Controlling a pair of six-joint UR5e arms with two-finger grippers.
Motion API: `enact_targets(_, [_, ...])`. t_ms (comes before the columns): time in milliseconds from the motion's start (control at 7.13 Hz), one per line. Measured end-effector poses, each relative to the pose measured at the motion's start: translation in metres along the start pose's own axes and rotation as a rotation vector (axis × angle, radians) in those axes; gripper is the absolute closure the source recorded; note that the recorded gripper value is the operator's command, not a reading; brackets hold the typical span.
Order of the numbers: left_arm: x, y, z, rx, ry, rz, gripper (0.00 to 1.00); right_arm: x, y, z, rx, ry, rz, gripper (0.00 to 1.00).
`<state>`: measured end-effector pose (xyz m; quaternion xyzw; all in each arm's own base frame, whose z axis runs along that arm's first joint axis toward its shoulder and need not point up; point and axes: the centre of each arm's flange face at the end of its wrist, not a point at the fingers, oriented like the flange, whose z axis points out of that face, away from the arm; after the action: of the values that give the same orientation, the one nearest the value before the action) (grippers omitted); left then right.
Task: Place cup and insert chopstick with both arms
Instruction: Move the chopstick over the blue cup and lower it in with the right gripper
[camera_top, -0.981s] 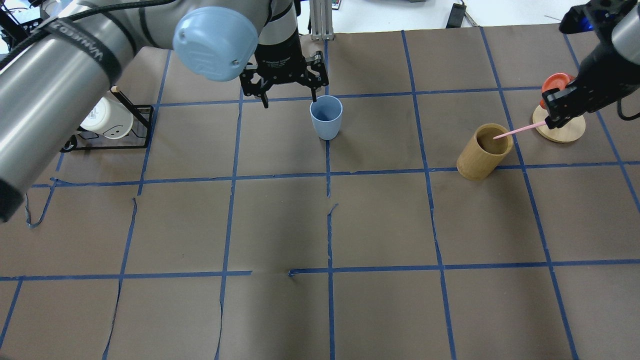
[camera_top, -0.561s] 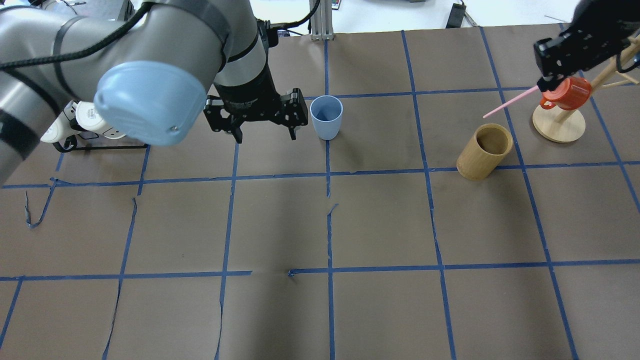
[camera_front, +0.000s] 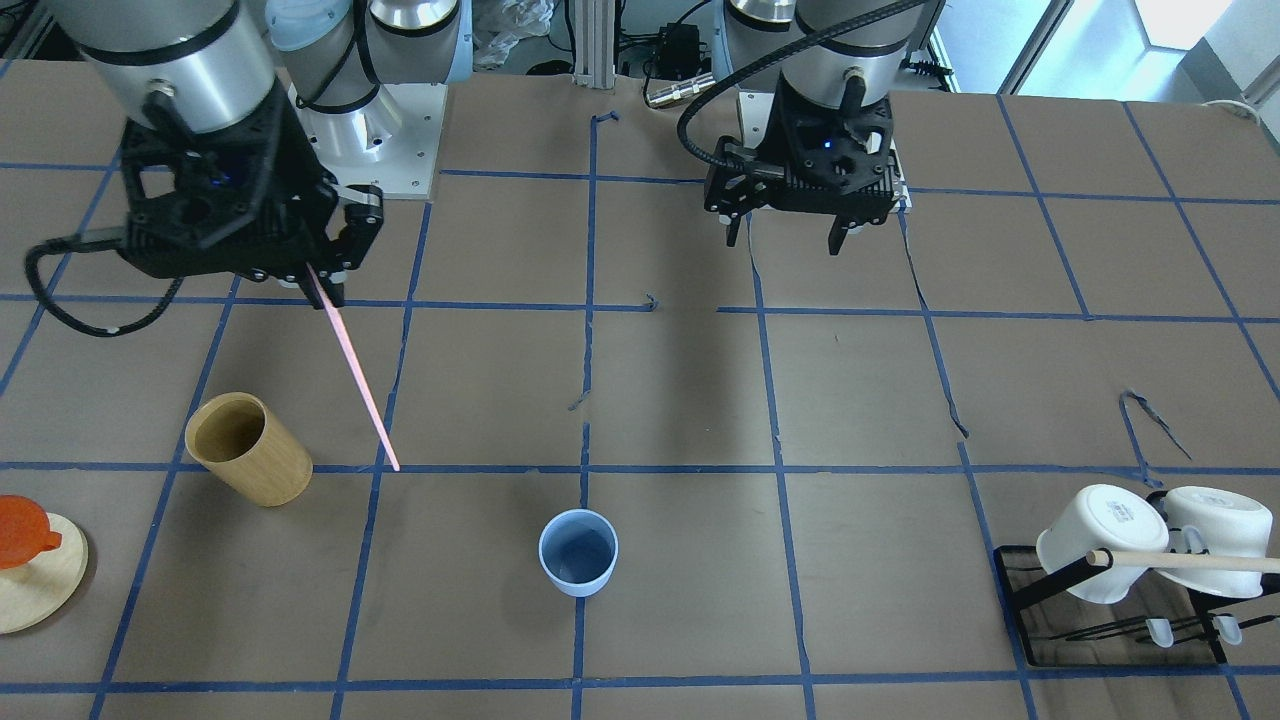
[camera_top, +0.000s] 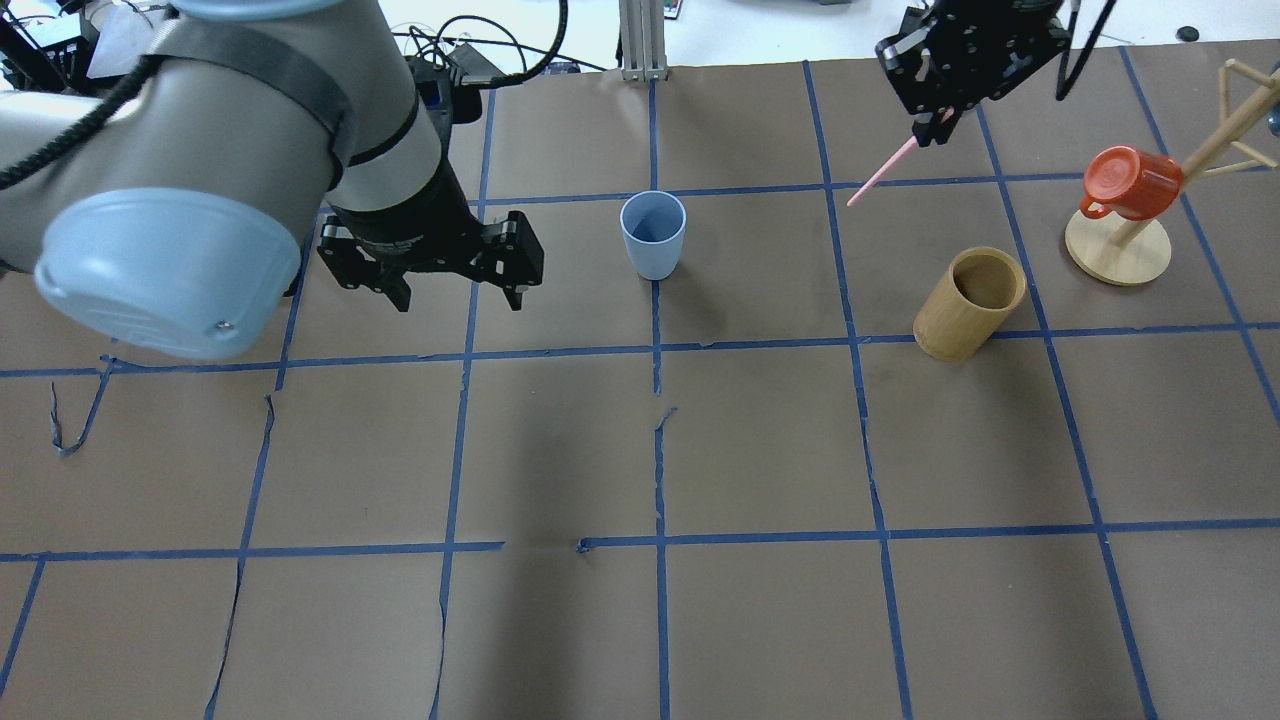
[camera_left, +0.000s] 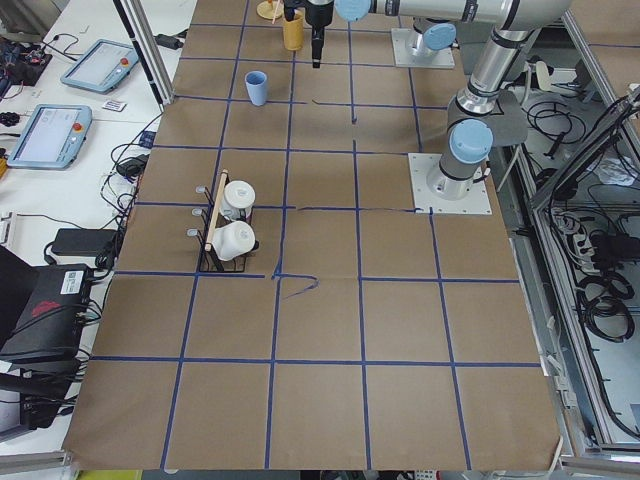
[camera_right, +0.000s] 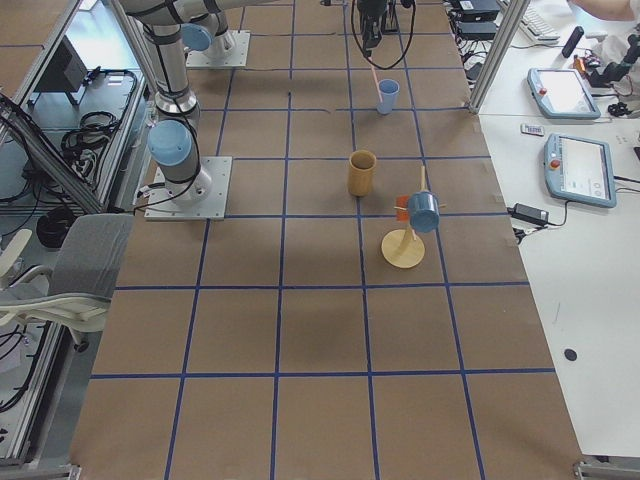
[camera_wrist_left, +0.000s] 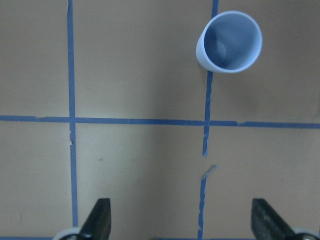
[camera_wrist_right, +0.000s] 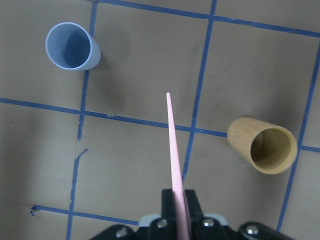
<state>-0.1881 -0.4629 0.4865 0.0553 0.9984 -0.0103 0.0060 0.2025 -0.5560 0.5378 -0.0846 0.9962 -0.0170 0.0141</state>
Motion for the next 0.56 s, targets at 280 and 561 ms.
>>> enact_targets(280, [-0.027,-0.006,-0.013,0.006,0.004,0.056,0.00,-0.061,-0.029,0.007,0.011,-0.012,0.016,0.98])
enact_targets(561, [-0.033,-0.004,-0.018,0.015,0.008,0.054,0.00,-0.097,-0.051,0.030,0.010,-0.018,0.049,0.98])
